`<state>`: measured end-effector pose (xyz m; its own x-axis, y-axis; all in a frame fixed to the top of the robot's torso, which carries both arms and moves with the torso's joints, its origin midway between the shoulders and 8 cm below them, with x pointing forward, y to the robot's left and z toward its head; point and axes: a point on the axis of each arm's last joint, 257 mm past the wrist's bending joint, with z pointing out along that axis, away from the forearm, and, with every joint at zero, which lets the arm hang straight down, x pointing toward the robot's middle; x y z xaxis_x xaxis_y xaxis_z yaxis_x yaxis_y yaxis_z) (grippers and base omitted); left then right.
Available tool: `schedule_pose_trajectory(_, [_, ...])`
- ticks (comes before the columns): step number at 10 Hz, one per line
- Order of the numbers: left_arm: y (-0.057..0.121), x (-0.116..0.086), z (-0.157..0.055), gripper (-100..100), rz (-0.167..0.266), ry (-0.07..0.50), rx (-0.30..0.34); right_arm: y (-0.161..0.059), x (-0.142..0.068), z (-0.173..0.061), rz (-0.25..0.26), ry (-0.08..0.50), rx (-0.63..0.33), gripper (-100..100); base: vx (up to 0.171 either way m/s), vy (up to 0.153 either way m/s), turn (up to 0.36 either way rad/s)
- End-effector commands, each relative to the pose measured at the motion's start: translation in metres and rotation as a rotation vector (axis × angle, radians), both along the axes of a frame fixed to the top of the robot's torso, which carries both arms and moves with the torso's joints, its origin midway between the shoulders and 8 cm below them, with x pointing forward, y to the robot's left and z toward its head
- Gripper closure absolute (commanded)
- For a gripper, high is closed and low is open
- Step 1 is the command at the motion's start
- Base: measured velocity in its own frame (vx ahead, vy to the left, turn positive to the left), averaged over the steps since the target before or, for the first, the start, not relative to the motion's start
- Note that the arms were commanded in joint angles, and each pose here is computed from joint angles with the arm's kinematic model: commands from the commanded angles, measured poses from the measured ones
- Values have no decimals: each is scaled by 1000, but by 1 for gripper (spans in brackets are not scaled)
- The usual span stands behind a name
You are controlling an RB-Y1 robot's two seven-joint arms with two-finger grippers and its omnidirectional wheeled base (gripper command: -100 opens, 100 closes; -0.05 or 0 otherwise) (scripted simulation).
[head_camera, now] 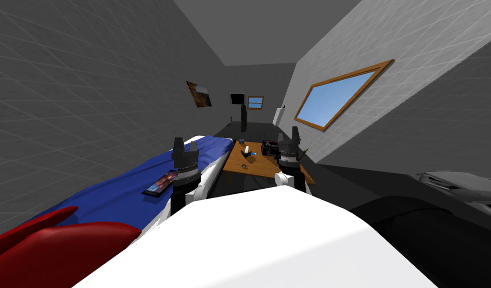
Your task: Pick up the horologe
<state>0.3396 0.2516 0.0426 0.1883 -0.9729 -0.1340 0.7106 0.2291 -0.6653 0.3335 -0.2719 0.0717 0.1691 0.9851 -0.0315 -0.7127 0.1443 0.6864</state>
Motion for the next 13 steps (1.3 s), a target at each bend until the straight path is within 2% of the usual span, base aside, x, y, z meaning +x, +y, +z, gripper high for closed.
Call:
schedule_pose_trajectory(1, [0, 0, 0, 0, 0, 0, 0, 8, 5, -3, 13, 11, -46, -100, -1, 16, 13])
schedule_pose_trajectory(6, [0, 0, 0, 0, 0, 0, 0, 48, 35, -33, 58, 67, -290, -100, -8, 56, 23])
schedule_pose_trajectory(13, [0, 0, 0, 0, 0, 0, 0, 82, 59, -68, 72, 103, -538, -100, -7, 54, 16])
